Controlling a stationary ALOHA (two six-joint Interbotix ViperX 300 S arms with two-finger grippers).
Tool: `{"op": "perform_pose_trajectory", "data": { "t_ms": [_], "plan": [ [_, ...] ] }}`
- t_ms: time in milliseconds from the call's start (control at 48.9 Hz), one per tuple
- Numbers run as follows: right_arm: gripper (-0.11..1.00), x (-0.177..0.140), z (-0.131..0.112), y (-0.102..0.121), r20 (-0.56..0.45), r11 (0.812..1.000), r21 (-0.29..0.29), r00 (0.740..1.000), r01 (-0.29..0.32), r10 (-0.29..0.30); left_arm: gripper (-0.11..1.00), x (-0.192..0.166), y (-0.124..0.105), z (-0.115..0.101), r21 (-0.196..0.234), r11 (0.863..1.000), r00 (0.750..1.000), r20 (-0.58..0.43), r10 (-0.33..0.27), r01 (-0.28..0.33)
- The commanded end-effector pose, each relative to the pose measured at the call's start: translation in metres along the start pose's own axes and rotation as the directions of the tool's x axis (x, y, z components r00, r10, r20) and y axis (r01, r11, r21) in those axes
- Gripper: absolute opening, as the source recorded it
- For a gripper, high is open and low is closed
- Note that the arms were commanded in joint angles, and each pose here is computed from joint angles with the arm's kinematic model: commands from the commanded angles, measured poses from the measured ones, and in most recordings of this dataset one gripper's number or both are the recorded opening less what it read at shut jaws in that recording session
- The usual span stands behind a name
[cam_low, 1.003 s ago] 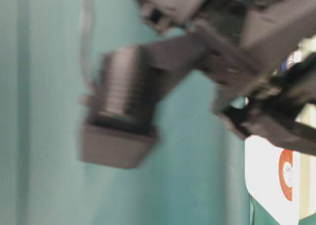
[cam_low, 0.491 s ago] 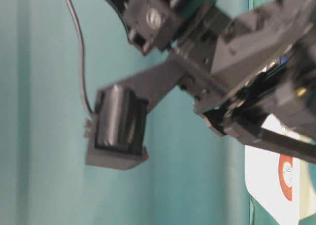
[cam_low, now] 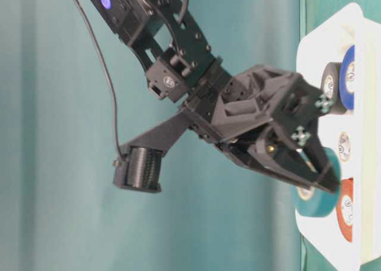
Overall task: Put the tape into the white case with the right arm.
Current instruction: 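Lift the teal roll into the tray's upper left and release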
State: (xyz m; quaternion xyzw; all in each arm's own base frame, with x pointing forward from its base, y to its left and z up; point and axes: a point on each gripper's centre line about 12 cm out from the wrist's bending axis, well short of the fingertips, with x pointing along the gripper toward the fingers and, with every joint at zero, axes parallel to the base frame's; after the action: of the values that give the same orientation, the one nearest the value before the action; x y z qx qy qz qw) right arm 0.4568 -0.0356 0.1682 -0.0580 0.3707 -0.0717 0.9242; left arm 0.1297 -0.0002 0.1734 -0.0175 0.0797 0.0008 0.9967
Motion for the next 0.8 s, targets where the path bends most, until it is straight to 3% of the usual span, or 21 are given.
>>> {"op": "perform_pose_trajectory", "data": {
  "t_ms": [0, 327, 532, 778],
  "plan": [
    [0.0, -0.013, 0.02, -0.032, 0.065, 0.998, 0.016, 0.996, 0.053, -0.054, 0.01, 0.001, 0.0, 0.005, -0.005, 1.0, 1.0, 0.014, 0.001, -0.001],
    [0.0, -0.011, 0.006, -0.106, 0.063, 0.982, 0.111, 0.985, 0.152, -0.16, 0.01, 0.001, 0.0, 0.006, -0.005, 1.0, 1.0, 0.015, 0.001, -0.001],
    [0.0, -0.01, -0.003, -0.122, 0.076, 0.977, 0.142, 0.983, 0.156, -0.168, 0.01, 0.001, 0.0, 0.006, -0.005, 1.0, 1.0, 0.015, 0.001, -0.001],
    [0.0, -0.01, -0.008, -0.122, 0.072, 0.978, 0.142, 0.984, 0.152, -0.164, 0.01, 0.001, 0.0, 0.005, -0.005, 1.0, 1.0, 0.014, 0.001, -0.001]
  ]
}}
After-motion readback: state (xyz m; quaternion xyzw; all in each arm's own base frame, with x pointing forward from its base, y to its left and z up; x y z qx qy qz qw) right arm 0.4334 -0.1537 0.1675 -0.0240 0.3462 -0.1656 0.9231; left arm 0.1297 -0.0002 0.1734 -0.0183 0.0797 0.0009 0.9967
